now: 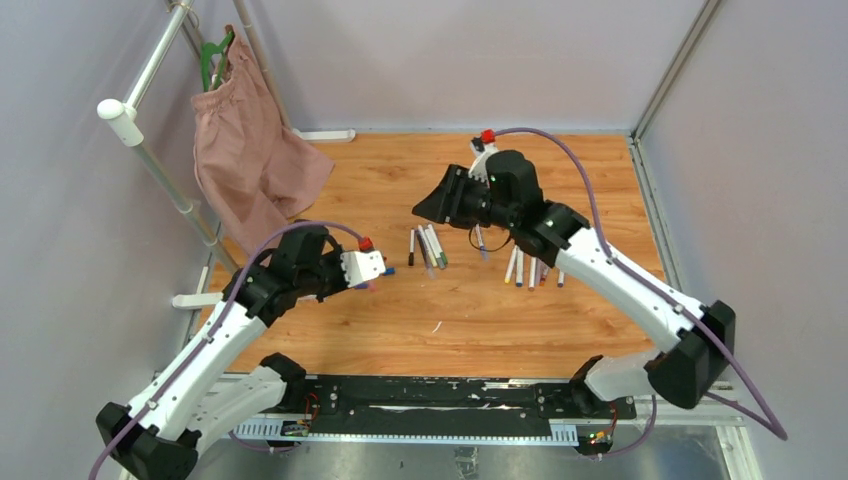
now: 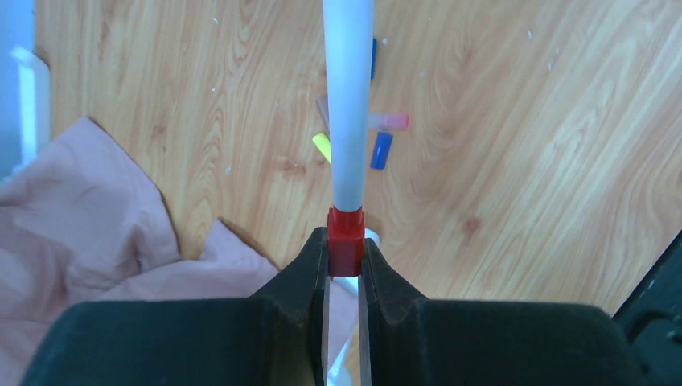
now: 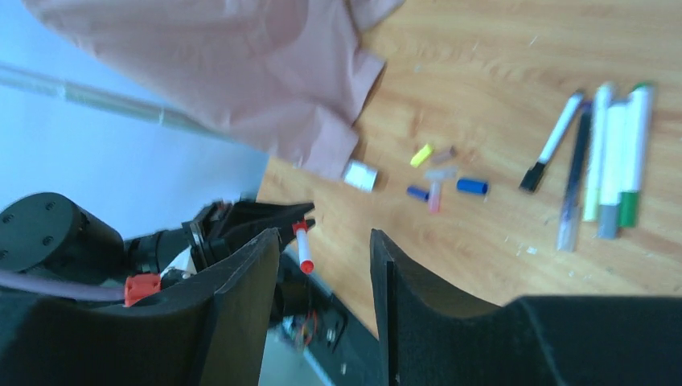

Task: Open the pen caps
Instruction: Open the pen cap from the pen.

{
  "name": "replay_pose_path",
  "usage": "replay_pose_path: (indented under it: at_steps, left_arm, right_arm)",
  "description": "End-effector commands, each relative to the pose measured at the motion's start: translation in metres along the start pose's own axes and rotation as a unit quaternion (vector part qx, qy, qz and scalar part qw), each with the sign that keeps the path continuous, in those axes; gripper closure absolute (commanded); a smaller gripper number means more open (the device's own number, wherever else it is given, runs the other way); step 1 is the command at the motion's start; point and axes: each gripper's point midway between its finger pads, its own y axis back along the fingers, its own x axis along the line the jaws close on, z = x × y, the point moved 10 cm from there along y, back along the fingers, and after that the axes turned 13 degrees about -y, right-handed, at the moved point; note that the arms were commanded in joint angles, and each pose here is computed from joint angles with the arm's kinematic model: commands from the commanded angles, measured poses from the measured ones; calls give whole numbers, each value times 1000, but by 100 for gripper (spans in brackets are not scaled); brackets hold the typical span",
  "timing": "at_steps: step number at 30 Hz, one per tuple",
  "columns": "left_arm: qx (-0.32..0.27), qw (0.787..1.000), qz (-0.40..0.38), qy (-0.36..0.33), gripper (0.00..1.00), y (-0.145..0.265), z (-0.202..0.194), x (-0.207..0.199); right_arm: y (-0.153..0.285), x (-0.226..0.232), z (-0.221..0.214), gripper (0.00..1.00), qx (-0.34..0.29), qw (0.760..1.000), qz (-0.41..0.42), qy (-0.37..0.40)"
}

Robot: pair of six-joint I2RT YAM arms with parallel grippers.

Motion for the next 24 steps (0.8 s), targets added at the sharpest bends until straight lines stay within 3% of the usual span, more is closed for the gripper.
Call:
replay_pose_path:
  at_steps: [1, 9, 19, 22, 24]
  left_arm:
    - [3, 989, -14, -147, 100, 10, -6, -8]
    - [6, 975, -46, -217, 100, 8, 0, -12]
    - [23, 966, -52, -253, 100, 4, -1, -10]
    - [24, 965, -53, -257, 100, 4, 0, -9]
    - [30, 963, -52, -263, 100, 3, -2, -8]
  right_arm:
    - [-15, -21, -23, 49, 217, 976, 1, -29]
    - [-64, -12, -70, 49, 400, 913, 50, -68]
    - [-98, -21, -108, 50, 469, 875, 62, -98]
    - [-102, -25, -111, 63, 476, 872, 59, -101]
    - [-100, -27, -111, 83, 476, 872, 58, -100]
